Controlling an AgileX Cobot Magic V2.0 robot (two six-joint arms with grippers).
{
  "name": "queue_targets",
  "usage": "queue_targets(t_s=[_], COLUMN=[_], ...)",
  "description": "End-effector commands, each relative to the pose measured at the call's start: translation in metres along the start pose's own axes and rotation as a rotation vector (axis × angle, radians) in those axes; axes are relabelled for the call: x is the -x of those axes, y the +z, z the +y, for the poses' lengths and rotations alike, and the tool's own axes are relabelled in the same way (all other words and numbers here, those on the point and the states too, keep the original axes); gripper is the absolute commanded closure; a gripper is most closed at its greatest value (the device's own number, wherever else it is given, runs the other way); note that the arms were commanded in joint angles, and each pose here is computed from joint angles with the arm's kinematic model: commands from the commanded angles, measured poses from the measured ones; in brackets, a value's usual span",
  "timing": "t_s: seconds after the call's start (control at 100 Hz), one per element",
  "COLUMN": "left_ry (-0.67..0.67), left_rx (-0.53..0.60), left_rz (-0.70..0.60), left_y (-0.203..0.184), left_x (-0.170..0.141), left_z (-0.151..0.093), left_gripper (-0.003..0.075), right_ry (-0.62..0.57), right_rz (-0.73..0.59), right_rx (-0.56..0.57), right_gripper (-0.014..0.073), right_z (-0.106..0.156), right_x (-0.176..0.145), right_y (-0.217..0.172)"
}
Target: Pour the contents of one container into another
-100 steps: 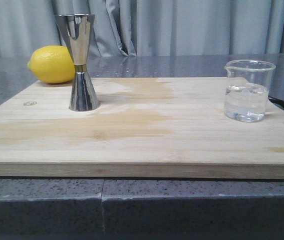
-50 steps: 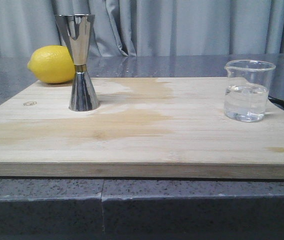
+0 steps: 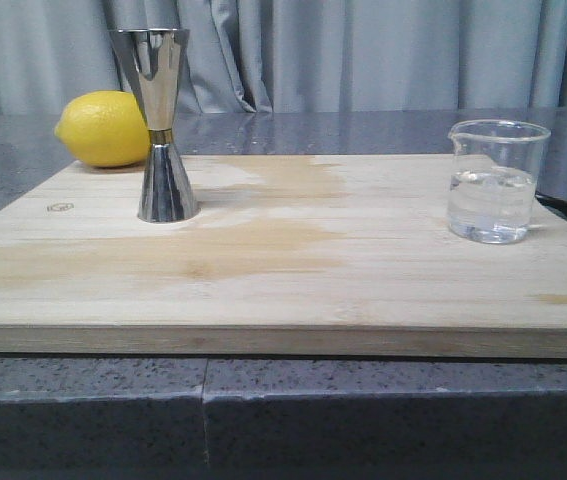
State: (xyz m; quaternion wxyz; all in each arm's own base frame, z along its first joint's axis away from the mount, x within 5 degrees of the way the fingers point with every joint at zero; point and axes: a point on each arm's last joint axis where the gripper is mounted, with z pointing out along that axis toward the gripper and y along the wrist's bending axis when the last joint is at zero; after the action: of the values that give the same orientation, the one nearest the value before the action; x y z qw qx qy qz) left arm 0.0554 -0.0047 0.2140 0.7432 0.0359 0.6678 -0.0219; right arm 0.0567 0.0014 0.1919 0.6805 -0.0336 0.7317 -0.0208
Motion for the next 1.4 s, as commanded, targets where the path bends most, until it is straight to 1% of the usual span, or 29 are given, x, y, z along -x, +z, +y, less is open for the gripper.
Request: queue_targets(t_s=[0.0,0.48,0.99,1.08,1.17,1.25,1.31,1.39], left_ry=[-0.013,-0.013,-0.013,-0.013,-0.056,-0.118,-0.158,-0.223], left_rx=[-0.018,-0.021,-0.023,-0.022,-0.022,-0.024,-0.027,-0.033], left_rz=[-0.079,-0.094,-0.103,-0.099,-0.109,-0.153,-0.192,-0.216], left_y=[-0.001,-0.002,-0.002,-0.002,-0.002,-0.002,-0.003,-0.004], left_x=[0.006,0.007,0.008,0.008,0.008,0.012,0.017,0.028], left_z=[-0.001,-0.002,-0.002,-0.002,-0.002,-0.001,-0.001,0.000], left_gripper=[0.0739,0.0739,0.0739,0.0739,0.0739,0.0740,0.0740,0.0740], right_ry=[-0.003,-0.003,-0.003,0.028,0.046,0.059,0.098,0.127], right_rz=[-0.086,-0.086,-0.120,-0.131,-0.147,-0.211,-0.269,-0.299], right_rx=[-0.022,-0.022,-0.028,-0.028,-0.030,-0.042,-0.053,-0.052], right_gripper=[0.0659,0.0659,0.0659,0.0659,0.0659,0.0659,0.0659,0.0659], right_z=[-0.001,-0.001,-0.002,-0.002,-0.002,-0.004,-0.005,-0.006], right_x=[0.003,0.003,0.006,0.007,0.008,0.014,0.021,0.031], right_y=[-0.001,-0.001,-0.001,-0.001,-0.002,-0.003,-0.005,-0.007])
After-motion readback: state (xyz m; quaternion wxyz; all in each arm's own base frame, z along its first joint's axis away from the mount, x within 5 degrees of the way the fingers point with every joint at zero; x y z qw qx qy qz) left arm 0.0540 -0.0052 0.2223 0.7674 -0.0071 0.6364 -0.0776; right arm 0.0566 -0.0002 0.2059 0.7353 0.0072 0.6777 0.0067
